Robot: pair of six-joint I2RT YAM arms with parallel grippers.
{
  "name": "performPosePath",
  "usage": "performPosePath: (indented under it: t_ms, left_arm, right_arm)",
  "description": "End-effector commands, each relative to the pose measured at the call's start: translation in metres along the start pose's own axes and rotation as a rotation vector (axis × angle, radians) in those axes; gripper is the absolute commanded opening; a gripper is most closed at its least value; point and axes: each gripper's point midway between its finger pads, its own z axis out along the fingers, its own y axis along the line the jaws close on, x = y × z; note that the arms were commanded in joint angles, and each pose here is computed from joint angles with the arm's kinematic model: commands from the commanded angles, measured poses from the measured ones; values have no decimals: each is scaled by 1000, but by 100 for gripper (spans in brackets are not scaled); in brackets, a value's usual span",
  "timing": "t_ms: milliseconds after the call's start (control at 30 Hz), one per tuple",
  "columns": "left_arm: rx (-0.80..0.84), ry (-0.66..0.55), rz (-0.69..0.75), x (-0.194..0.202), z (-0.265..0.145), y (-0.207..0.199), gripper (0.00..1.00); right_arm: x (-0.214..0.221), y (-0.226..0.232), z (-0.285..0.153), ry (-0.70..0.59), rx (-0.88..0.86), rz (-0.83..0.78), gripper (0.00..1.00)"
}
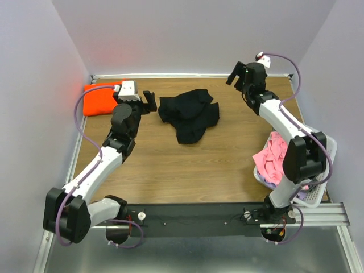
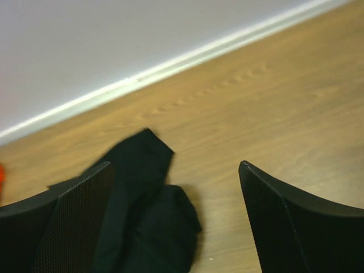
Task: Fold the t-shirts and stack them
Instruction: Move the tshirt to the center of the board, then flatten the tshirt out
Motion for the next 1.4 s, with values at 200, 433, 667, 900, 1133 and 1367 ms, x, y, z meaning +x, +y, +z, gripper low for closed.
performPosePath:
  t_ms: [200, 433, 667, 900, 1133, 1367]
  left_arm:
    - [67, 214, -31, 95, 11, -25, 89]
    - [38, 203, -33, 92, 10, -19, 89]
    - [26, 216, -25, 98, 12, -14, 89]
    - [13, 231, -14, 104, 13, -10, 89]
    - [-3, 221, -2, 100, 12, -5, 89]
    - [-73, 183, 14, 82, 4, 10, 89]
  right_arm:
    - [107, 84, -10, 276, -369, -232, 93]
    - [195, 132, -38, 432, -533, -349, 87]
    - [224, 149, -48, 466, -577, -404, 87]
    - [261, 160, -28, 544, -622, -390, 88]
    - [257, 180, -17, 552, -645, -366, 8]
    - [139, 195, -45, 290, -590, -368, 2]
